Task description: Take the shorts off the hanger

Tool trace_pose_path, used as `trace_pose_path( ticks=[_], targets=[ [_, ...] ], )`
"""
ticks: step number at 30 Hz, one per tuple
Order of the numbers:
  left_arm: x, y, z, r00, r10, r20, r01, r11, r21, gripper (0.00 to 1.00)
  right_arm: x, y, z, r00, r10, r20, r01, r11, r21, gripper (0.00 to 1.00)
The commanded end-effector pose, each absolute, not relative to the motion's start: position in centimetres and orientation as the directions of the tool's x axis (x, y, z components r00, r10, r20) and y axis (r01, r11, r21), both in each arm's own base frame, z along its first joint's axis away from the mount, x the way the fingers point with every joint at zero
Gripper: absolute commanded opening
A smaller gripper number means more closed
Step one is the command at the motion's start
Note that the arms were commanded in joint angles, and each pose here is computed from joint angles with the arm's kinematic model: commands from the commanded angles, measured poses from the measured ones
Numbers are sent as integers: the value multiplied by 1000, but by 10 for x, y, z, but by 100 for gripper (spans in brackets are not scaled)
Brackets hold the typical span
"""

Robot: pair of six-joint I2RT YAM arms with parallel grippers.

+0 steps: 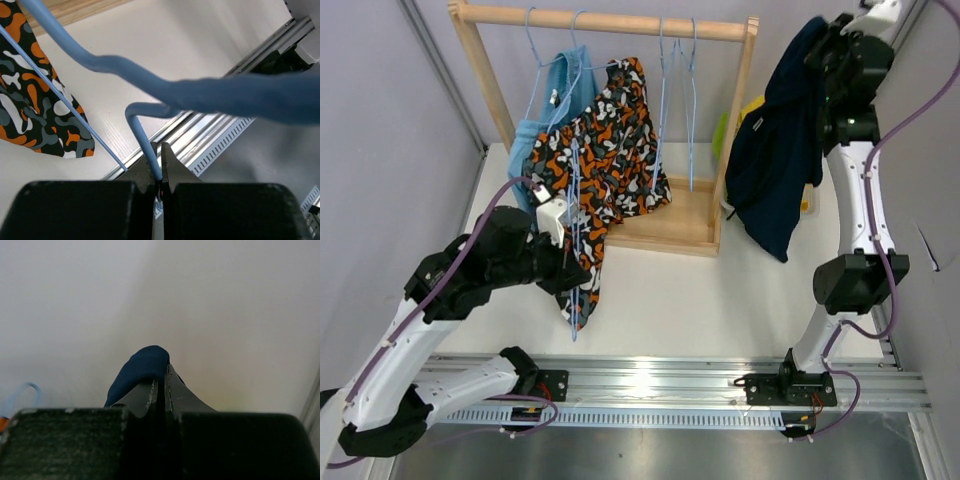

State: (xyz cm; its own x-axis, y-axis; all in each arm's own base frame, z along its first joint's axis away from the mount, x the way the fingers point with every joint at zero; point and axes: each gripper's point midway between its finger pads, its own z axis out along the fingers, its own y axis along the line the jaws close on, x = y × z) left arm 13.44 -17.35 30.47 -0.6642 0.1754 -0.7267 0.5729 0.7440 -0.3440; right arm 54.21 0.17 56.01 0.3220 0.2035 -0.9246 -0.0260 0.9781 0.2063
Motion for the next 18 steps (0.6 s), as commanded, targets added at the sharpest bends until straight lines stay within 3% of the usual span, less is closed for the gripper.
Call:
trace_pose_path(
  ticks=[1, 5, 8, 14, 18],
  targets=[
    [134, -191, 333, -621, 145, -771, 635, 669, -386, 0, 577, -10, 516, 329, 229, -916, -16, 971, 237, 0],
    [134, -203, 357, -603, 115, -789, 664, 621, -417, 0, 612, -7, 379, 103, 269, -958, 11, 962, 271, 0],
    [135, -216, 369, -607, 117, -786, 686, 575, -445, 0, 616, -7, 308, 5, 304, -953, 40, 952, 304, 0],
    [148, -236, 379, -588, 131, -798, 717, 542, -439, 0, 587, 5, 216, -175, 419, -891, 74, 908, 413, 0],
    [173, -253, 382, -566, 162, -808, 730, 554, -400, 0, 552, 6, 191, -214, 499, -840, 136, 867, 480, 0]
  ],
)
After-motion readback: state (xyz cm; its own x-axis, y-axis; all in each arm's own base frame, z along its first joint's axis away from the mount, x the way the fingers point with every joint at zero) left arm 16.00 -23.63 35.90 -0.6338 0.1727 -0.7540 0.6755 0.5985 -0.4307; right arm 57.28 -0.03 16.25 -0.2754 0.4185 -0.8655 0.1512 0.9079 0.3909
